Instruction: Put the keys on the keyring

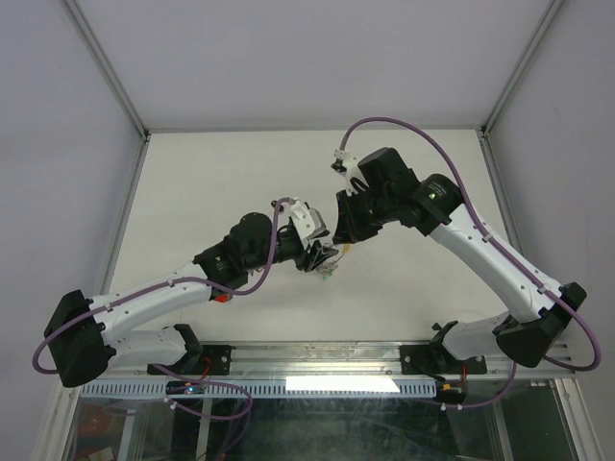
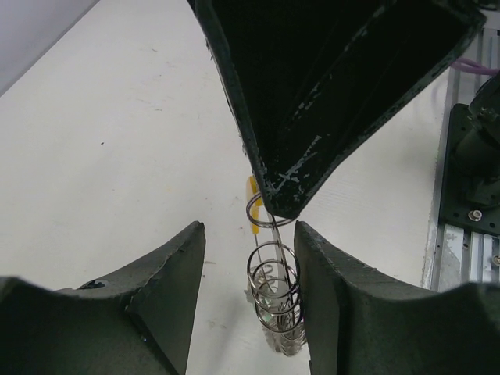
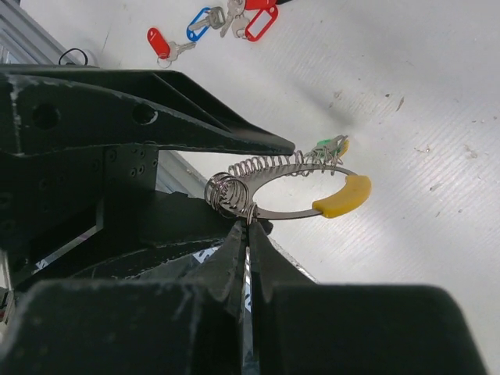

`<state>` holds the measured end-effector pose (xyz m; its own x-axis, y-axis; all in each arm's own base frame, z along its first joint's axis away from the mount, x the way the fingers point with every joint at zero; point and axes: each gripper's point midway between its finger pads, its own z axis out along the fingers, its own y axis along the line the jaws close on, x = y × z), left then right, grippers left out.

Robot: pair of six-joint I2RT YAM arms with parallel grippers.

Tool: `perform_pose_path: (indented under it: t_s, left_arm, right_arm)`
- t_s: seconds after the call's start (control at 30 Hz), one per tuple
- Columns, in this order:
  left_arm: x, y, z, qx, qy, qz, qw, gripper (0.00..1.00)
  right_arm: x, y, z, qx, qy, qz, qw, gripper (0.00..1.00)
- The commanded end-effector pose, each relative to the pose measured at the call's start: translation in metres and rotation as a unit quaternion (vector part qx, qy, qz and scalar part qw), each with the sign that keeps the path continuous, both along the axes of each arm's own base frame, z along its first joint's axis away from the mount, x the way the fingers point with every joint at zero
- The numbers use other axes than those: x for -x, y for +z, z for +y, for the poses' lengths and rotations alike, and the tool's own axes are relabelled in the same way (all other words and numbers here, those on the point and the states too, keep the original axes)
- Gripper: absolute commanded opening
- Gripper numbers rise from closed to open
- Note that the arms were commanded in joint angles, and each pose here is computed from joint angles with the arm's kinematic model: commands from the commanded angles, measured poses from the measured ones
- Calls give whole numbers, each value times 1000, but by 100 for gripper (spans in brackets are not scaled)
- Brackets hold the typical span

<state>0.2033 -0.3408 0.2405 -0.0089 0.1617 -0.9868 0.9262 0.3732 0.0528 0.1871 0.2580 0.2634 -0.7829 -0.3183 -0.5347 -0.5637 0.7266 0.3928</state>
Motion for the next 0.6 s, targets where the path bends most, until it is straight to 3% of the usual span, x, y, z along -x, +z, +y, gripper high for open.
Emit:
perform_pose_path:
  t_s: [0.0, 0.57]
  left_arm:
    - [0, 37, -15, 31, -22, -46, 998, 47]
    - [9, 32, -20, 7, -37, -58, 998, 3]
  right_arm:
    - [6, 19, 5, -36, 11, -4, 999, 0]
    - [1, 22, -4, -32, -4, 17, 999, 0]
